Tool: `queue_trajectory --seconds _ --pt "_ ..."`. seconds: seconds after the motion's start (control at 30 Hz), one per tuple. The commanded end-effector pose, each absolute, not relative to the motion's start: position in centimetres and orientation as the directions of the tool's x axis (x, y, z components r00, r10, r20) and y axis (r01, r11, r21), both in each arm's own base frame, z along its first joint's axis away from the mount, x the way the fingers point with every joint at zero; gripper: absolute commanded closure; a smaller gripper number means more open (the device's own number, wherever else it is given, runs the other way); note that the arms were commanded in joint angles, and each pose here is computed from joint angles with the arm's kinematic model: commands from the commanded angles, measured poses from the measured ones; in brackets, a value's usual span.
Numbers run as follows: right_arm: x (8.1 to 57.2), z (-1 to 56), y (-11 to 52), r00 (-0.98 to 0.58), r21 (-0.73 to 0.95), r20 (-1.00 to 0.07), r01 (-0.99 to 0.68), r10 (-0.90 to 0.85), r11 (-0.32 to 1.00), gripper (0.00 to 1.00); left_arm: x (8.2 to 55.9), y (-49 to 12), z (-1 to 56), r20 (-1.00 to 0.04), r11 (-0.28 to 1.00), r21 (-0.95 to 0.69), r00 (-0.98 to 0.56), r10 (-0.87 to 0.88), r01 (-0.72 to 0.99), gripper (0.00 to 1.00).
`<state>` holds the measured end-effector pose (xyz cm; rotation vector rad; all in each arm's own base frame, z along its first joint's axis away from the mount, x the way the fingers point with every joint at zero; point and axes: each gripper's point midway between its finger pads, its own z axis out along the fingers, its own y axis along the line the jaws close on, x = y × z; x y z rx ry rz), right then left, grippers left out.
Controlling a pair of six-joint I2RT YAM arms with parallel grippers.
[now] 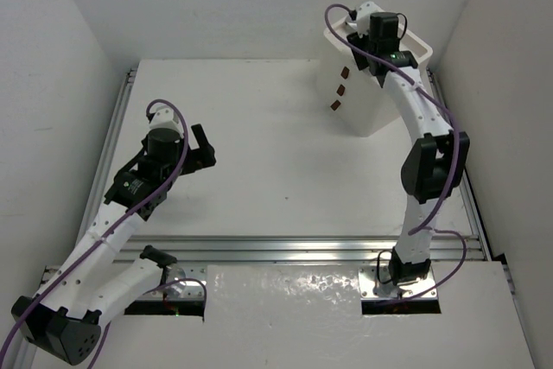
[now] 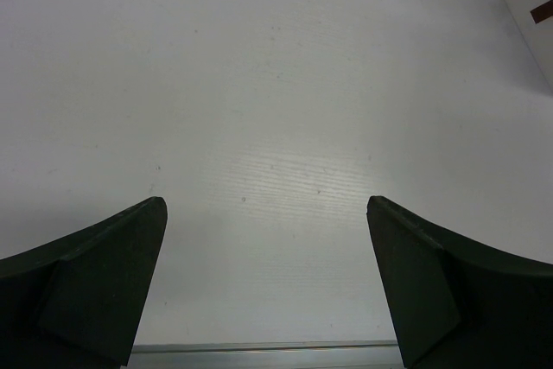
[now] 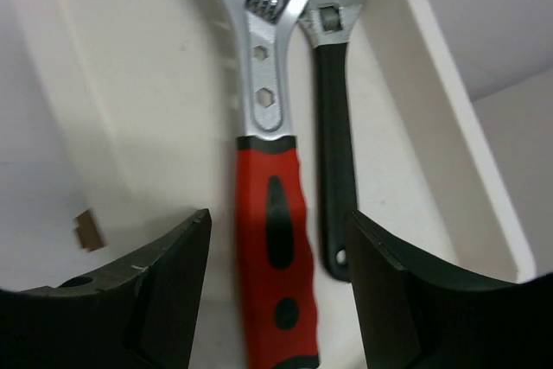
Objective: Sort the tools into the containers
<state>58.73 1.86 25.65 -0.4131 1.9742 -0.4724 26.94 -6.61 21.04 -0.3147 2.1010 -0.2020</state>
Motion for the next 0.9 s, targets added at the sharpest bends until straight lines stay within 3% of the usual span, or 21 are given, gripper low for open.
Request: queue_trajectory --seconds 0.0,0.07,0.2,0.37,0.43,0.47,0.5,0.57,0.6,0.63,0.67,0.73,0.77,0.8,0.87 --pt "56.2 29.2 4.5 -0.383 -0.322 -0.855 -0.133 -0.349 0.937 0.38 27.6 -6.9 22.1 -0.831 0.951 -0.285 -0.465 -0.307 -0.118 0.01" --pt "55.8 29.9 5.1 -0.366 -0.284 -0.875 -0.144 -0.318 0.948 0.44 27.7 -6.9 22.1 -0.831 0.951 -0.284 -0.464 -0.307 -0.12 0.01" --pt "56.2 29.5 5.2 -0.387 -0.234 -0.885 -0.115 -0.26 0.966 0.67 27.7 -6.9 22.1 -0.831 0.952 -0.284 -0.466 -0.306 -0.119 0.01" --pt "55.9 29.2 5.4 -0.411 -0.187 -0.887 -0.096 -0.209 0.978 0.82 27.7 -6.8 22.1 -0.832 0.951 -0.282 -0.463 -0.306 -0.124 0.01" --pt "54.3 30.0 6.4 -0.414 -0.134 -0.894 -0.114 -0.17 0.984 0.75 27.8 -6.7 22.3 -0.835 0.951 -0.281 -0.455 -0.309 -0.131 0.01" --pt "53.2 29.3 6.7 -0.437 -0.111 -0.887 -0.108 -0.148 0.988 0.68 27.7 -6.5 22.3 -0.834 0.951 -0.276 -0.457 -0.31 -0.142 0.01" --pt "51.2 32.3 7.4 -0.386 -0.102 -0.912 -0.109 -0.137 0.989 0.59 28.0 -6.1 22.9 -0.84 0.947 -0.276 -0.438 -0.321 -0.165 0.0" --pt "48.1 31.0 8.1 -0.402 -0.081 -0.908 -0.111 -0.119 0.99 0.13 28.0 -5.5 23.5 -0.843 0.94 -0.277 -0.42 -0.338 -0.201 0.0" --pt "46.8 32.1 8.9 -0.361 -0.06 -0.927 -0.129 -0.103 0.99 0.01 28.1 -5.1 24.2 -0.848 0.935 -0.277 -0.401 -0.346 -0.221 0.0" --pt "43.8 35.2 8.7 -0.288 -0.033 -0.955 -0.137 -0.072 0.99 0.01 28.2 -4.4 25.9 -0.862 0.926 -0.283 -0.356 -0.36 -0.252 0.0" --pt "41.9 32.2 9.2 -0.341 0.007 -0.939 -0.17 -0.052 0.985 0.01 28.0 -3.9 26.5 -0.863 0.918 -0.289 -0.34 -0.373 -0.273 0.0" --pt "37.5 34.7 9.3 -0.246 0.053 -0.969 -0.202 0.001 0.978 0.01 27.8 -3.0 29.0 -0.882 0.904 -0.309 -0.268 -0.388 -0.294 0.0" --pt "35.8 31.5 9.3 -0.306 0.088 -0.952 -0.201 0.023 0.976 0.01 27.5 -2.5 30.2 -0.891 0.9 -0.317 -0.232 -0.391 -0.297 0.0" --pt "33.2 32.7 9.0 -0.267 0.112 -0.962 -0.212 0.053 0.971 0.01 27.3 -1.7 31.5 -0.901 0.889 -0.324 -0.182 -0.394 -0.323 0.0" --pt "30.8 29.7 8.7 -0.324 0.143 -0.943 -0.206 0.071 0.968 0.01 26.5 -0.1 32.9 -0.916 0.874 -0.32 -0.117 -0.385 -0.366 0.0"
